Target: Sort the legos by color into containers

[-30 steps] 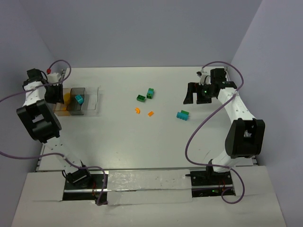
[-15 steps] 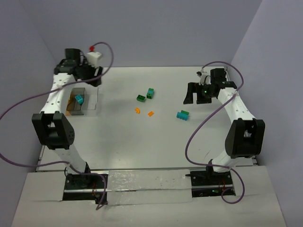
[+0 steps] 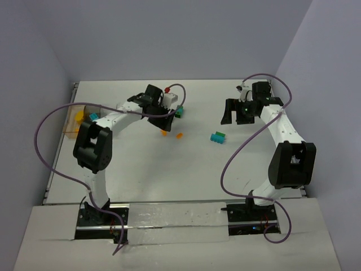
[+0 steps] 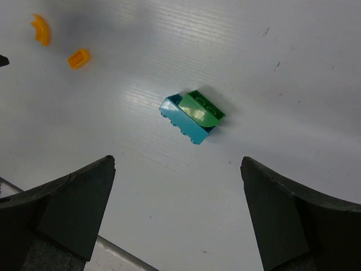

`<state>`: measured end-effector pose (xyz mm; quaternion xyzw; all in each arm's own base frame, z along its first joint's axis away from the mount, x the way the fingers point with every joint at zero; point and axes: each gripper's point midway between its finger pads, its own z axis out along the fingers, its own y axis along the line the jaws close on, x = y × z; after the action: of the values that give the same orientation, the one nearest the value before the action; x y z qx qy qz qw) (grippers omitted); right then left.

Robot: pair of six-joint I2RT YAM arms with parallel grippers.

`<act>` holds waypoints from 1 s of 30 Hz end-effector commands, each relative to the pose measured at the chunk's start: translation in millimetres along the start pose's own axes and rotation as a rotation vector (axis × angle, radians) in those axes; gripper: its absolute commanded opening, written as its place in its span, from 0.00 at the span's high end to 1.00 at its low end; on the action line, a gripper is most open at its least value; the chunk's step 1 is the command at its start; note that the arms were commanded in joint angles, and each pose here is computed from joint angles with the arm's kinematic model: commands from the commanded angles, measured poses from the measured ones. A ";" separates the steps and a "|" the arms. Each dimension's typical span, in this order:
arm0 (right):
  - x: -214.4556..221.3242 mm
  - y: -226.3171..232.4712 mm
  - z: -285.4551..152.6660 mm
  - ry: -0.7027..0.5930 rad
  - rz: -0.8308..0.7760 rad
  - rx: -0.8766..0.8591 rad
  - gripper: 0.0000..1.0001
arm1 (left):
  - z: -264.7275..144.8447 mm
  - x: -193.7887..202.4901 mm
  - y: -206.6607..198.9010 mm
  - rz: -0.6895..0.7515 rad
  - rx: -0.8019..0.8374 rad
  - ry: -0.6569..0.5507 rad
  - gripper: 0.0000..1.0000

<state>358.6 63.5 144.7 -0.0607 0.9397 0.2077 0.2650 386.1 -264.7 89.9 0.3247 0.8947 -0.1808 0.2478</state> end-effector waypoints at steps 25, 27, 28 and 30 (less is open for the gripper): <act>-7.2 2.1 -13.5 -0.044 -0.030 0.000 0.00 | 54.4 19.4 16.3 -0.331 -0.355 0.068 0.42; -7.3 2.1 -13.6 -0.044 -0.030 0.000 0.00 | 55.8 17.1 13.9 -0.325 -0.348 0.066 0.46; -7.5 2.2 -13.4 -0.045 -0.031 0.001 0.00 | 57.2 17.4 12.1 -0.325 -0.342 0.070 0.47; -7.6 2.1 -13.4 -0.045 -0.031 0.001 0.00 | 58.7 18.2 9.4 -0.324 -0.335 0.075 0.48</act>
<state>358.7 61.6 145.8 -0.0620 0.9388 0.2074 0.2680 392.4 -262.0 19.6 0.1425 0.9646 -0.0390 0.2183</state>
